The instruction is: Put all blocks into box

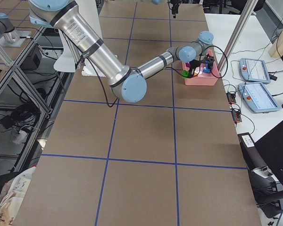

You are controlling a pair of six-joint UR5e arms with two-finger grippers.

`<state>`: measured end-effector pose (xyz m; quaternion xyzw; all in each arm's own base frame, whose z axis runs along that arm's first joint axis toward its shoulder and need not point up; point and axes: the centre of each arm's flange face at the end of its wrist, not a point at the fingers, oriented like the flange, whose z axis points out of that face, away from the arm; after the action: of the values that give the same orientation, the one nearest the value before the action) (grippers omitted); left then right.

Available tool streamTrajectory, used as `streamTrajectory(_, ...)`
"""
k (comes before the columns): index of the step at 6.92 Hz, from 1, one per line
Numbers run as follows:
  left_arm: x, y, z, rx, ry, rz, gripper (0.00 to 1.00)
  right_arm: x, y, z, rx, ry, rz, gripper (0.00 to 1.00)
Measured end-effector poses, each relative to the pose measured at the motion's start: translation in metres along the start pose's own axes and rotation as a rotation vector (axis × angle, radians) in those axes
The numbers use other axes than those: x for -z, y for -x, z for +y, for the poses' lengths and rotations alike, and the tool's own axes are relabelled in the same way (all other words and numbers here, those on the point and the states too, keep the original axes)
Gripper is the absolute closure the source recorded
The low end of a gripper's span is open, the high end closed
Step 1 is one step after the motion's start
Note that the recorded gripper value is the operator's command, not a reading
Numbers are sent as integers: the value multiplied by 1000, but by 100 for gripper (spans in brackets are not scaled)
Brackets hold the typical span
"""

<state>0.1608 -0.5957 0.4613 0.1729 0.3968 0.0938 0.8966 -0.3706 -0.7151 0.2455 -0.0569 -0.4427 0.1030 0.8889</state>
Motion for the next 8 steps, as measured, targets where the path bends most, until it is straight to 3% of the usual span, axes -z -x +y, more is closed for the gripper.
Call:
streamTrajectory(1,0,9,8,-4,8,-2,1,-10,57,-9,-54,-38,-31,44)
streamTrajectory(2,0,14,13,-4,12,-3,1,-22,97,-14,-117,-96,-47,0)
streamTrajectory(4,7,25,22,-6,9,-11,1,-41,140,-8,-172,-180,-53,0)
streamTrajectory(6,21,53,33,-30,22,-39,1,-12,117,-23,-193,-161,-90,0)
streamTrajectory(8,47,84,52,-48,86,-65,1,26,-54,-29,-158,-103,-119,0)
